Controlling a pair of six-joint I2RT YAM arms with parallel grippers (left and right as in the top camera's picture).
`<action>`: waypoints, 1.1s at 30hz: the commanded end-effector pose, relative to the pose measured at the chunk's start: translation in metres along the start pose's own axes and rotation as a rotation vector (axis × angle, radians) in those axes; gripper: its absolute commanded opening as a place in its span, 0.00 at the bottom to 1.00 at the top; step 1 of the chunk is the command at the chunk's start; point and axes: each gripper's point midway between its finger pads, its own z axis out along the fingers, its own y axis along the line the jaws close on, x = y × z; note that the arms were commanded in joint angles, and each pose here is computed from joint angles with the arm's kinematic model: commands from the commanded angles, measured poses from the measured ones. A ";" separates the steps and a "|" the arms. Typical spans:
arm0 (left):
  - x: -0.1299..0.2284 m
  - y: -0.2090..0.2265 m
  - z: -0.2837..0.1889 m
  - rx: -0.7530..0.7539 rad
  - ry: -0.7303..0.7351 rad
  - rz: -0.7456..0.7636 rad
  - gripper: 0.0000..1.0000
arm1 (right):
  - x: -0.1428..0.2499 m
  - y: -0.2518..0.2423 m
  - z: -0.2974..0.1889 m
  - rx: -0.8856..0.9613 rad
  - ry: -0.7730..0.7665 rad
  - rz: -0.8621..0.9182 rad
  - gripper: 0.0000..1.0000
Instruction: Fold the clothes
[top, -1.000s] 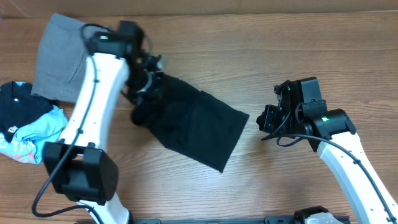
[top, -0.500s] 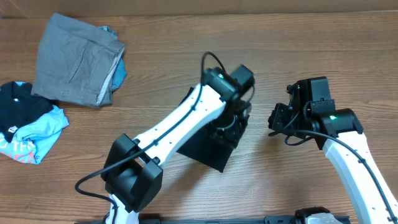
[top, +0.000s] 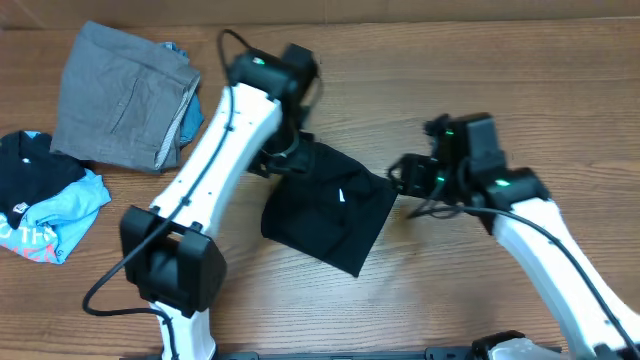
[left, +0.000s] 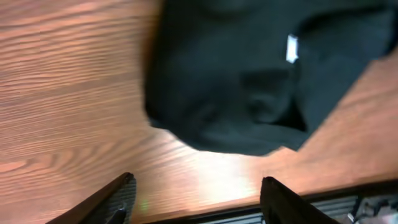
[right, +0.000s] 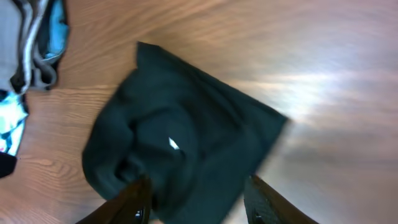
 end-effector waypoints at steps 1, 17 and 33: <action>-0.004 0.013 -0.015 -0.003 -0.052 0.013 0.69 | 0.012 0.002 0.037 -0.002 0.067 0.010 0.51; 0.000 0.017 -0.014 0.003 -0.029 0.040 0.69 | -0.003 -0.059 0.055 0.258 0.069 0.074 0.04; 0.013 0.025 0.021 -0.016 0.065 0.053 0.70 | 0.073 0.024 0.027 -0.085 0.410 0.117 0.44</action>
